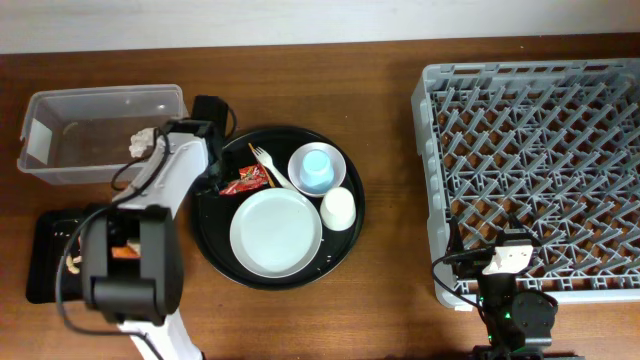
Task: Sort waste into correct bins and load items into the dishwasher rack
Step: 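Carry the red wrapper left and drop it into the clear bin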
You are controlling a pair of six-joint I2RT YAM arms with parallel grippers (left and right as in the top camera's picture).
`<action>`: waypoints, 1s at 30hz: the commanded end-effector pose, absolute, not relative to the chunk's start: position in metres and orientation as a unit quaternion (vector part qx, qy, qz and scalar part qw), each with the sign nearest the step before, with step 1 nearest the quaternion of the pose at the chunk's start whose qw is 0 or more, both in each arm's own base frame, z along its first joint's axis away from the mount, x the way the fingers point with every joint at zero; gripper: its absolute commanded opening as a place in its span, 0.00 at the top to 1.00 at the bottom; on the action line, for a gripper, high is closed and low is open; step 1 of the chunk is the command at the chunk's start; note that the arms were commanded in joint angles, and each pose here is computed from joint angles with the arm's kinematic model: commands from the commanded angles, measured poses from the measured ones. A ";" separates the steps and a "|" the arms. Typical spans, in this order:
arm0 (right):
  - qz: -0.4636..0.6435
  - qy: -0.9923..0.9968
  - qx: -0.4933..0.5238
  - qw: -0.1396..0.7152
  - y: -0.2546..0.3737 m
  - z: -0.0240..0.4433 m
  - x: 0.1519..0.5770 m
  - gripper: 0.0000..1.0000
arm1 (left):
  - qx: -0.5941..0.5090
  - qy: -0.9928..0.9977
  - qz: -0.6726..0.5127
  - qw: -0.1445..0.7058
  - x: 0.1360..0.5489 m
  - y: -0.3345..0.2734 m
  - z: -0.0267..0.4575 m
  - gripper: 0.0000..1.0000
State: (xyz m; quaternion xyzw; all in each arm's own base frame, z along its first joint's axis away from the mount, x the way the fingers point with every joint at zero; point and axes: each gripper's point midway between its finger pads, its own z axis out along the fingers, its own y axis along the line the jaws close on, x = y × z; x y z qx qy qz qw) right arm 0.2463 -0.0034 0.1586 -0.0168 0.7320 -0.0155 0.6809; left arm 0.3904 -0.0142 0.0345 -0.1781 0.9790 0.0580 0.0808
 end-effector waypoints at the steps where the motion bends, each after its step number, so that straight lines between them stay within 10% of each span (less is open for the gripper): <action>1: -0.019 0.733 -0.012 0.680 -0.006 0.156 0.246 0.01 | -0.181 0.975 0.041 0.123 0.390 -0.015 0.076 0.99; 17: -0.019 0.733 -0.012 0.680 -0.006 0.156 0.246 0.01 | -0.272 0.898 0.035 0.345 0.406 0.017 0.213 0.99; 30: -0.019 0.733 -0.012 0.680 -0.006 0.156 0.246 0.01 | -0.443 0.822 0.099 0.346 0.400 0.153 0.199 0.98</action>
